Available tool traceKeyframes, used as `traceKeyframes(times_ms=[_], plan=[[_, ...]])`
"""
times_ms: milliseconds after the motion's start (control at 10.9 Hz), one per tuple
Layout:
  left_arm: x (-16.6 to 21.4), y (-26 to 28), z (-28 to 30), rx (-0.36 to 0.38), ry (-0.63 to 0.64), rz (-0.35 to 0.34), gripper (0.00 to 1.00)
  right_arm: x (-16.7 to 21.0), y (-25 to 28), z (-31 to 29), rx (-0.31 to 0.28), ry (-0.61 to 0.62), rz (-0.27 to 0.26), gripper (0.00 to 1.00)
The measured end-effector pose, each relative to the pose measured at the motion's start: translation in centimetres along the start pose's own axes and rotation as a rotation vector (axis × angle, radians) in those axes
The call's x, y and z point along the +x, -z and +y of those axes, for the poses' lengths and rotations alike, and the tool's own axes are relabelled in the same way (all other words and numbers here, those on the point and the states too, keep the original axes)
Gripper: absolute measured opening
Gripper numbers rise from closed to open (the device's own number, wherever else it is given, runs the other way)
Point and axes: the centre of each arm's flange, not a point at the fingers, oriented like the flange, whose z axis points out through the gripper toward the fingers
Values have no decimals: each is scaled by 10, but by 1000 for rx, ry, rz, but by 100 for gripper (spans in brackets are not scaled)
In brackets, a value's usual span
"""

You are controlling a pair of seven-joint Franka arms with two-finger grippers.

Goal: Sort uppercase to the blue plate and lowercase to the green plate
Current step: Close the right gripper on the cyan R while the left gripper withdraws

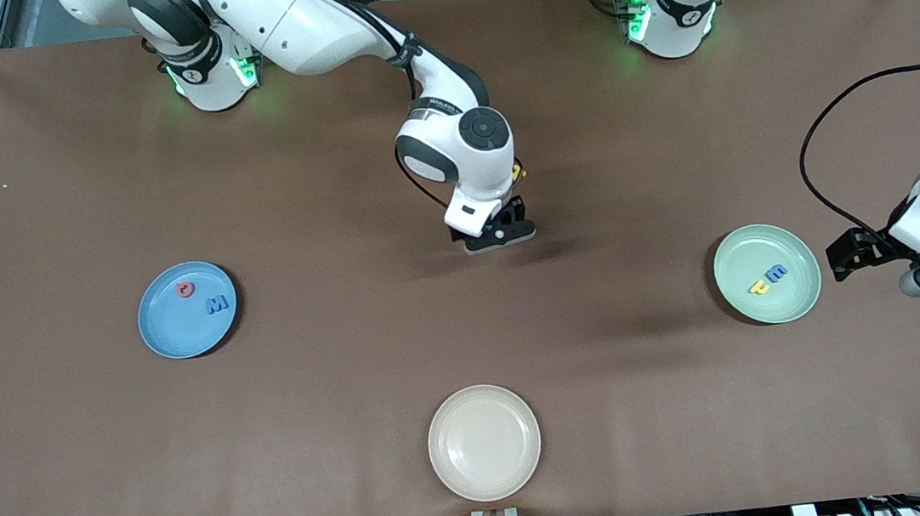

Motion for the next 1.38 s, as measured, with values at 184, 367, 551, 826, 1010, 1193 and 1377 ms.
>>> traceKeyframes(times_ms=[184,367,551,826,1010,1193,1377], plan=[[1,-9,19,13,-21,-25,100,2,-6,-2,-1,21,-5,81],[3,-13,29,19,-17,-37,100,-1,-11,-5,0,24,-15,81],[3,-12,27,26,19,-46,100,-6,-17,-9,5,23,-33,80],[1,-8,34,18,59,-59,100,-12,-24,-14,11,22,-52,75],[0,-8,42,2,65,-68,100,-13,-24,-15,34,-4,-77,70],[0,-10,45,-28,86,-76,100,-14,-24,-15,47,-18,-90,67],[0,-10,47,-41,96,-79,100,-14,-25,-15,47,-20,-92,64]])
